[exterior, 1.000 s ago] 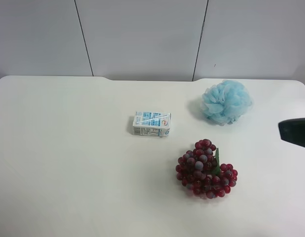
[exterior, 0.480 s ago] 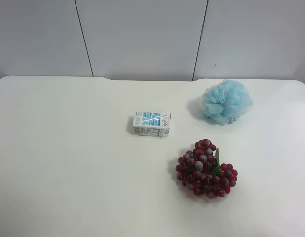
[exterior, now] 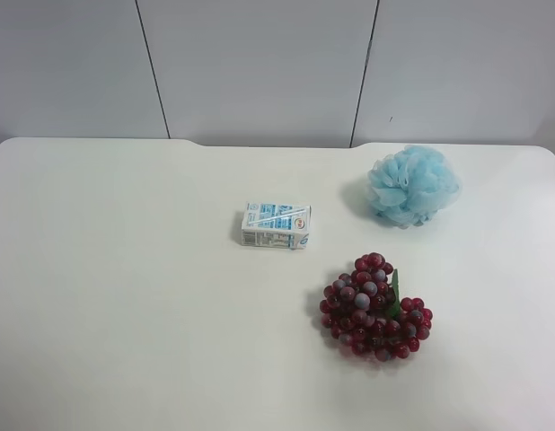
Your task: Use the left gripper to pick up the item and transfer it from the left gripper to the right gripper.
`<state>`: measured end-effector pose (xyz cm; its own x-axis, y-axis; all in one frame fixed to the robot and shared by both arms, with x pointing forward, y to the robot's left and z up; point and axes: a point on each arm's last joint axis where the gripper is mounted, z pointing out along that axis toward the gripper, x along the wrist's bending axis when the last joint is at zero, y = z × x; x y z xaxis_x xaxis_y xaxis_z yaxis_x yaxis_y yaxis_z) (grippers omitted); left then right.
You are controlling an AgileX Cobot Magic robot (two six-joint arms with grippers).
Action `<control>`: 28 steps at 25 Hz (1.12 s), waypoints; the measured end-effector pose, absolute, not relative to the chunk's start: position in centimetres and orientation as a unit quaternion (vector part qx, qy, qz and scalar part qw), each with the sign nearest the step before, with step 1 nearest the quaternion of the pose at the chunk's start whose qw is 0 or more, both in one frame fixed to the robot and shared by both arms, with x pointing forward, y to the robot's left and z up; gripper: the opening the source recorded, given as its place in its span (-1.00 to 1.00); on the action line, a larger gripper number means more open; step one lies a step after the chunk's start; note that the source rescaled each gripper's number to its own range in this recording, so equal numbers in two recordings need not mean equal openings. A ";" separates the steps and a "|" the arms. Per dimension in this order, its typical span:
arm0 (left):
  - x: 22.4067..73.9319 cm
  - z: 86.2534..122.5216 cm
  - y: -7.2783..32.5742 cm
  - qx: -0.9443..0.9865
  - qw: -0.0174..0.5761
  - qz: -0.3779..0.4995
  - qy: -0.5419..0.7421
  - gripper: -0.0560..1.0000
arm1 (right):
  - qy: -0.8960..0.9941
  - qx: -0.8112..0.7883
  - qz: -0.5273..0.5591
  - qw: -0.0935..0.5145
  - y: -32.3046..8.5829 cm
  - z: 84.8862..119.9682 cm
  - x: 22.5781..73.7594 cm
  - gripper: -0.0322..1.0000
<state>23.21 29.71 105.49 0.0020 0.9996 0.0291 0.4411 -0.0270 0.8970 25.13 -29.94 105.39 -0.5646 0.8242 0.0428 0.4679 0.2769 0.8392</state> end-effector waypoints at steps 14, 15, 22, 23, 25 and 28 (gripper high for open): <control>23.2 105.5 29.7 0.606 0.365 0.382 0.594 1.00 | 0.640 0.559 0.420 0.319 -31.0 105.5 23.5 1.00; 23.2 105.5 29.7 0.606 0.365 0.382 0.594 1.00 | 0.626 0.575 0.412 0.329 -30.9 105.5 23.5 1.00; 23.2 105.5 29.7 0.606 0.365 0.382 0.594 1.00 | 0.565 0.635 0.377 0.369 -30.8 105.5 23.3 1.00; 23.2 105.5 29.7 0.606 0.365 0.382 0.594 1.00 | 0.564 0.636 0.376 0.370 -30.8 105.5 23.3 1.00; 23.2 105.5 29.7 0.606 0.365 0.382 0.594 1.00 | 0.563 0.636 0.376 0.370 -30.8 105.5 23.3 1.00; 23.2 105.5 29.7 0.606 0.365 0.382 0.594 1.00 | 0.563 0.636 0.376 0.369 -30.8 105.5 23.3 1.00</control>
<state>23.21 29.71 105.49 0.0020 0.9996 0.0291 0.4411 -0.0270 0.8970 23.28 -30.82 105.47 0.0819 0.9947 0.0623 0.4385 -0.0921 0.8940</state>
